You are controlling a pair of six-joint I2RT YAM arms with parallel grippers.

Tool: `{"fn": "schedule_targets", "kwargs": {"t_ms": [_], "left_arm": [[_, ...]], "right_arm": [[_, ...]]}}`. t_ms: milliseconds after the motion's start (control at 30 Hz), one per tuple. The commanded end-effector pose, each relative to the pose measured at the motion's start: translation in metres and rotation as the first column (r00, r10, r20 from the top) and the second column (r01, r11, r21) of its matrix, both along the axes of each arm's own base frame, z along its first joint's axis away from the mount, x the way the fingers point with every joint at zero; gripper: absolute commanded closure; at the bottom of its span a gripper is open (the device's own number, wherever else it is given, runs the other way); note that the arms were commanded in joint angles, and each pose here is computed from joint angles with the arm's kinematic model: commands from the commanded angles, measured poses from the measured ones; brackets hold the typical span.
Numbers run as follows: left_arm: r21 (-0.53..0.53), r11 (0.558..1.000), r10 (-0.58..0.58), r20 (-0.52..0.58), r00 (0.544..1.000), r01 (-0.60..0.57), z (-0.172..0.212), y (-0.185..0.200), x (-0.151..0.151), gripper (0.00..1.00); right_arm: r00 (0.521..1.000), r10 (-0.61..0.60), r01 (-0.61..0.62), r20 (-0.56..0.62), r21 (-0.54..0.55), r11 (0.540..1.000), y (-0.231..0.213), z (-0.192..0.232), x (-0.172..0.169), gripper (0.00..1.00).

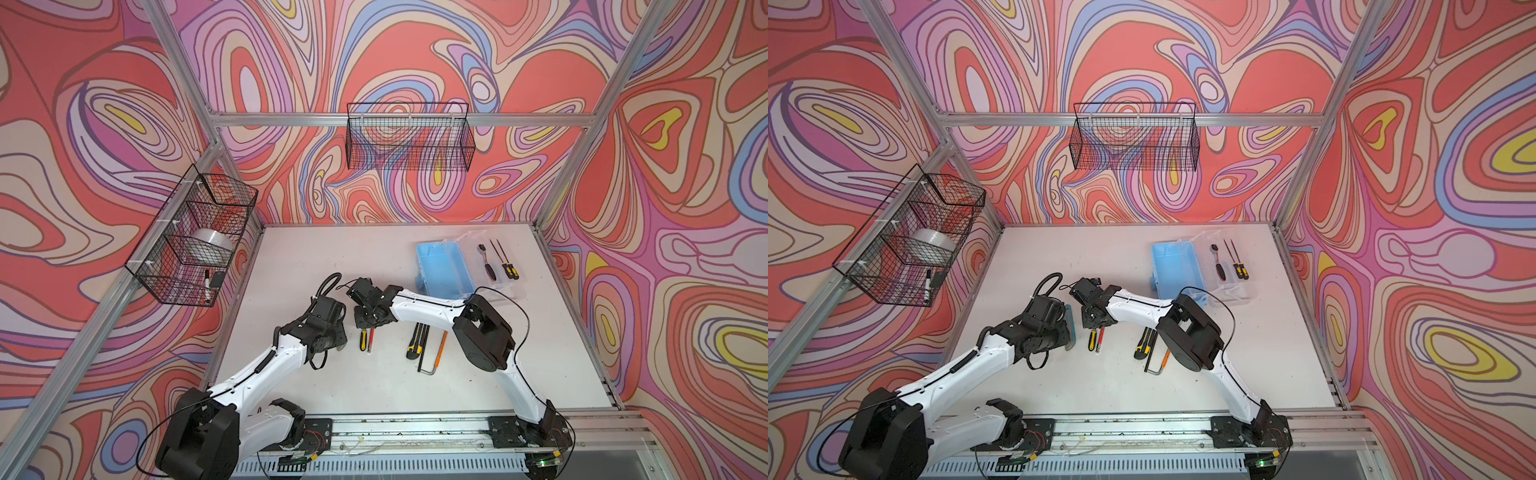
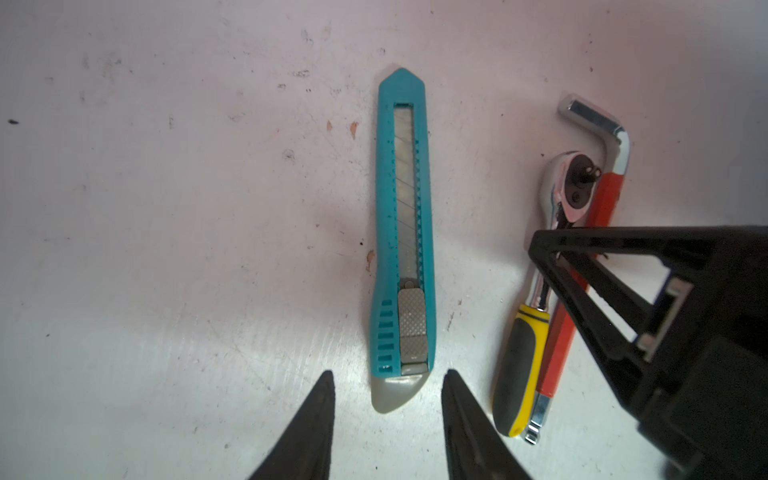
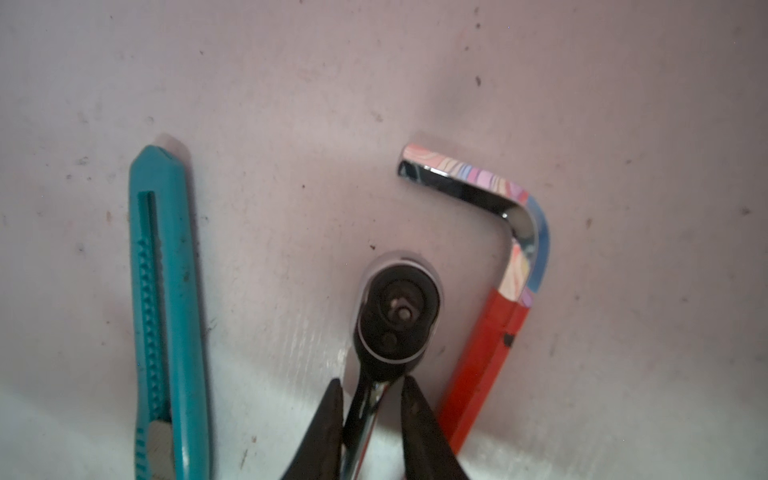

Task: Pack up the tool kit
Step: 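Lower the right gripper around the yellow-handled ratchet's shaft and close, then lift the yellow-handled ratchet and carry it over the clear lid with the right gripper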

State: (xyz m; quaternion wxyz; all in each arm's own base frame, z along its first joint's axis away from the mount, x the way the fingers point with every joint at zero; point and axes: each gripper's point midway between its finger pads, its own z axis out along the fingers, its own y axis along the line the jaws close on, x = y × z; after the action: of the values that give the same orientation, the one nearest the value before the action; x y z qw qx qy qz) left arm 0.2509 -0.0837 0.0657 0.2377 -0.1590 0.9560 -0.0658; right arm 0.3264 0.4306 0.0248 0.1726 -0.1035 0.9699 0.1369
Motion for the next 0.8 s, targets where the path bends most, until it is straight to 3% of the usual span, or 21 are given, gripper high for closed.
{"fn": "schedule_targets", "kwargs": {"t_ms": [0, 367, 567, 767], "left_arm": [[0.037, 0.999, 0.032, -0.015, 0.999, -0.031, -0.003, 0.012, -0.009, 0.55], [0.041, 0.998, 0.041, -0.008, 0.999, -0.041, -0.002, 0.014, -0.010, 0.52], [0.040, 0.998, 0.041, -0.019, 0.999, -0.040, -0.005, 0.014, -0.010, 0.52], [0.034, 0.999, 0.031, -0.029, 0.999, -0.030, -0.008, 0.011, -0.010, 0.53]], "right_arm": [[0.999, 0.012, -0.019, -0.039, -0.167, 0.986, -0.029, -0.035, -0.011, 0.80], [0.996, 0.078, -0.084, -0.050, -0.144, 0.986, -0.026, -0.035, -0.017, 0.99], [0.996, 0.078, -0.081, -0.042, -0.081, 0.993, -0.017, -0.023, -0.017, 1.00], [0.997, 0.080, -0.081, 0.020, 0.024, 0.996, -0.003, 0.022, -0.011, 1.00]]}}
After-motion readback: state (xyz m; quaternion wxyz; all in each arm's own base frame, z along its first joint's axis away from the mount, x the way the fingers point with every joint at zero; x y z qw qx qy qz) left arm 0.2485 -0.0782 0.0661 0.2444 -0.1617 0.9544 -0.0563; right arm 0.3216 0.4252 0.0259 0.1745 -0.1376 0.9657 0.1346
